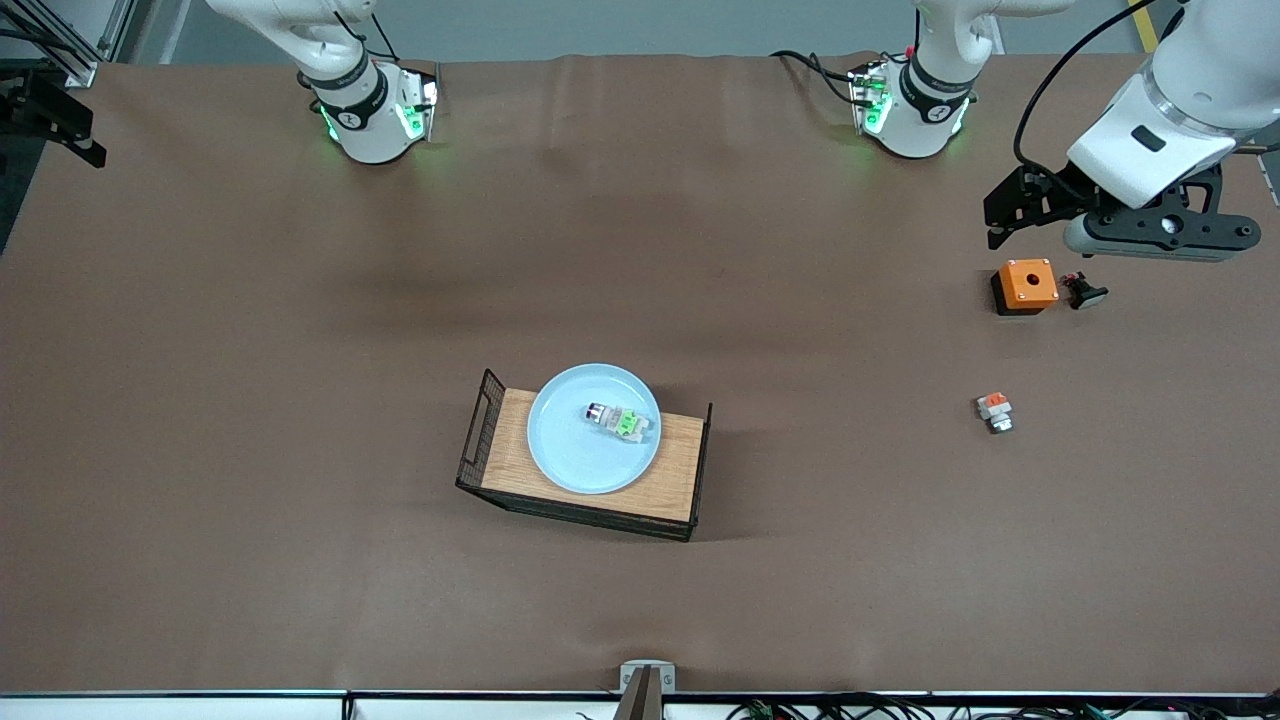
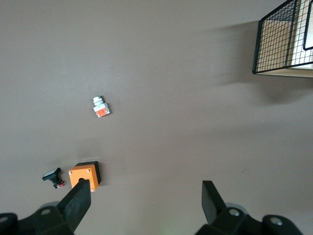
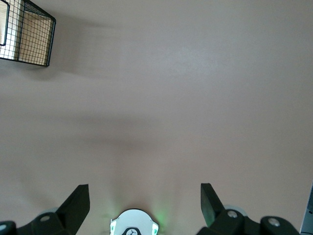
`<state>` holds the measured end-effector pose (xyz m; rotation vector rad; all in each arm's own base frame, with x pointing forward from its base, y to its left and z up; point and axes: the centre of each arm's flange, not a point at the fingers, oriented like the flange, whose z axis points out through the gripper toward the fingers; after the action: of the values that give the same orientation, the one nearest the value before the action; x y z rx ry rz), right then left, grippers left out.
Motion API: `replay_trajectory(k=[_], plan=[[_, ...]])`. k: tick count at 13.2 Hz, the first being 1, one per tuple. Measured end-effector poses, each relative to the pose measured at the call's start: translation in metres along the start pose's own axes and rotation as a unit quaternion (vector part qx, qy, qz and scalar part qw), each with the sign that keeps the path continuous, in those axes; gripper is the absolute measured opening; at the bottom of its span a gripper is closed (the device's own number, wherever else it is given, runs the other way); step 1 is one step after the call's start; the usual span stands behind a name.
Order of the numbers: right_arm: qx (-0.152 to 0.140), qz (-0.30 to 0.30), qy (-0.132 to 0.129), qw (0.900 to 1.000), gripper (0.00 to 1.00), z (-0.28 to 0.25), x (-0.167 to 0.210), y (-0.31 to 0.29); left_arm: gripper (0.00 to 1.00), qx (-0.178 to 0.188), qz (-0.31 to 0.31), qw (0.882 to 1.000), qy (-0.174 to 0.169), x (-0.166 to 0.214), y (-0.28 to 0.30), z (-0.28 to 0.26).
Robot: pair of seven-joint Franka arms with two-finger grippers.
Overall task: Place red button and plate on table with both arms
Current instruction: 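Move the left gripper over the green button on the blue plate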
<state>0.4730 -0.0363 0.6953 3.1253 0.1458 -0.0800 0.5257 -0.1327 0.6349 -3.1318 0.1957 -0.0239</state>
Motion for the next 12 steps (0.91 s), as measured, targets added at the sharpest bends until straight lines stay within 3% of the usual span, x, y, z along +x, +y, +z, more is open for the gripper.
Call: replay_trajectory(k=[7,10,12], plan=[[0.001,0.0,-0.007,1.0,1.0,0.006,0.005,0.0,1.0,0.0,-0.005,1.0,-0.001,0.0,0.002,0.001],[0.004,0.0,-0.03,1.0,1.0,0.028,0.022,0.003,1.0,-0.013,-0.134,0.991,-0.012,0.002,0.01,0.009],[0.006,0.0,-0.043,0.999,1.0,0.041,0.032,0.005,1.0,-0.028,-0.237,0.971,-0.025,0.004,0.034,0.017]])
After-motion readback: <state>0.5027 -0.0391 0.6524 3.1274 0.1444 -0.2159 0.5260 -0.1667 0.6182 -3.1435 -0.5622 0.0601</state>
